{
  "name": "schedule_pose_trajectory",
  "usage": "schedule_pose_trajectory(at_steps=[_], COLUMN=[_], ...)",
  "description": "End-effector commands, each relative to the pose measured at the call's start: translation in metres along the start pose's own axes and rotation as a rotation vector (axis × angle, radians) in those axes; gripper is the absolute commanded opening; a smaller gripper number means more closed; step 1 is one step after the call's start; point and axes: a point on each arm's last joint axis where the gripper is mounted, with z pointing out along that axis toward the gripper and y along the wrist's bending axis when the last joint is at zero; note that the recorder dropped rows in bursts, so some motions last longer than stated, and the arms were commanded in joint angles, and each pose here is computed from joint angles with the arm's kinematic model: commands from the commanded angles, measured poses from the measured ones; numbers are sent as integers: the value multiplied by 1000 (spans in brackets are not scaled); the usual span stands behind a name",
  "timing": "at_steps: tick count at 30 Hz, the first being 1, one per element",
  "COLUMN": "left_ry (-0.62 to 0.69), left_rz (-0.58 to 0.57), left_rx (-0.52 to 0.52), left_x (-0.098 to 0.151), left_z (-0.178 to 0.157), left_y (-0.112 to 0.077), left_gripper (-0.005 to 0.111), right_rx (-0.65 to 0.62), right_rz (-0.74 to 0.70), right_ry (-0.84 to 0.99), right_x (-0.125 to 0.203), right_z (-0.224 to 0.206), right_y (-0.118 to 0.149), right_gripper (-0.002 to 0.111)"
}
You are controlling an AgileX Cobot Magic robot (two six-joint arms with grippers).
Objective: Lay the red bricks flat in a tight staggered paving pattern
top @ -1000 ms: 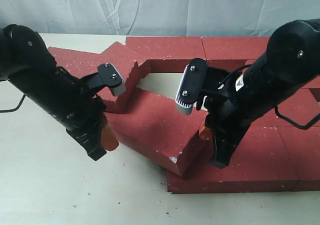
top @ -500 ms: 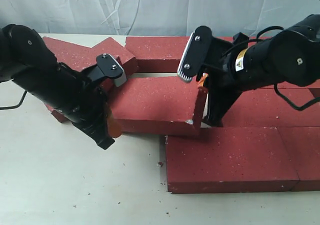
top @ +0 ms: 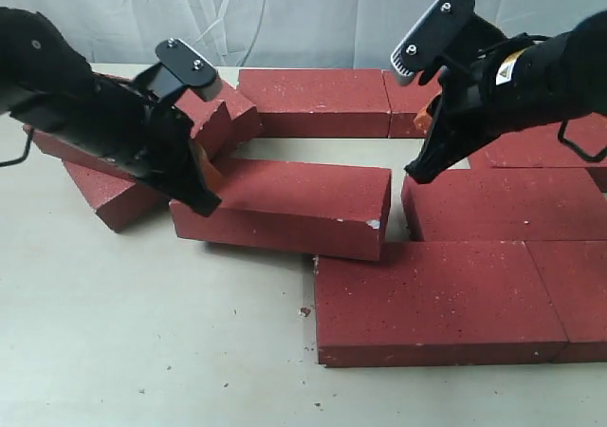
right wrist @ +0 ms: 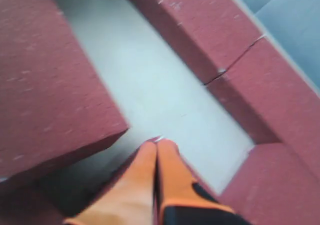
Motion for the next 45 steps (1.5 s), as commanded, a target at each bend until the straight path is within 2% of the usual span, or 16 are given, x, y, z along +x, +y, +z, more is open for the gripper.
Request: schedule_pose_trajectory(at_steps=[1, 4, 6, 9, 12, 17, 22, 29, 34, 40, 42, 45], left_ry=[47, 69, 151, 265, 254, 228, 239, 231, 232, 199, 215, 228], left_rz=[-11, -47, -39, -21, -36, -54, -58, -43, -25, -39, -41, -36], left_rx=[-69, -88, -57, -24, -28, -31, -30, -48, -67, -84, -70, -52], left_x=[2, 6, 15, 28, 28, 26, 28, 27, 27, 25, 26, 24], left_z=[-26, -29, -26, -22, -19, -13, -5, -4, -4, -4, -4, -11], left_y=[7, 13, 14, 17, 20, 22, 25, 27, 28, 30, 29, 26], left_gripper=[0, 0, 0, 0, 0, 0, 0, 0, 0, 0, 0, 0], right_rx=[-334, -561, -674, -675, -634, -681, -599, -396, -293, -251, -215, -150], right_rz=[-9, -198, -300, -348, -331, -369, -354, -309, -295, -289, -326, -287], right_ry=[74, -22, -63, -60, -49, 54, 165, 126, 167, 177, 150, 26], right_x=[-25, -36, -37, -40, -40, -33, -28, -35, -32, -29, -29, -42], right_z=[-30, -35, -30, -14, 8, 32, 46, 55, 58, 72, 82, 83], right_y=[32, 63, 81, 93, 95, 99, 91, 76, 67, 66, 65, 61], right_gripper=[-1, -1, -1, -1, -1, -1, -1, -1, -1, -1, -1, -1])
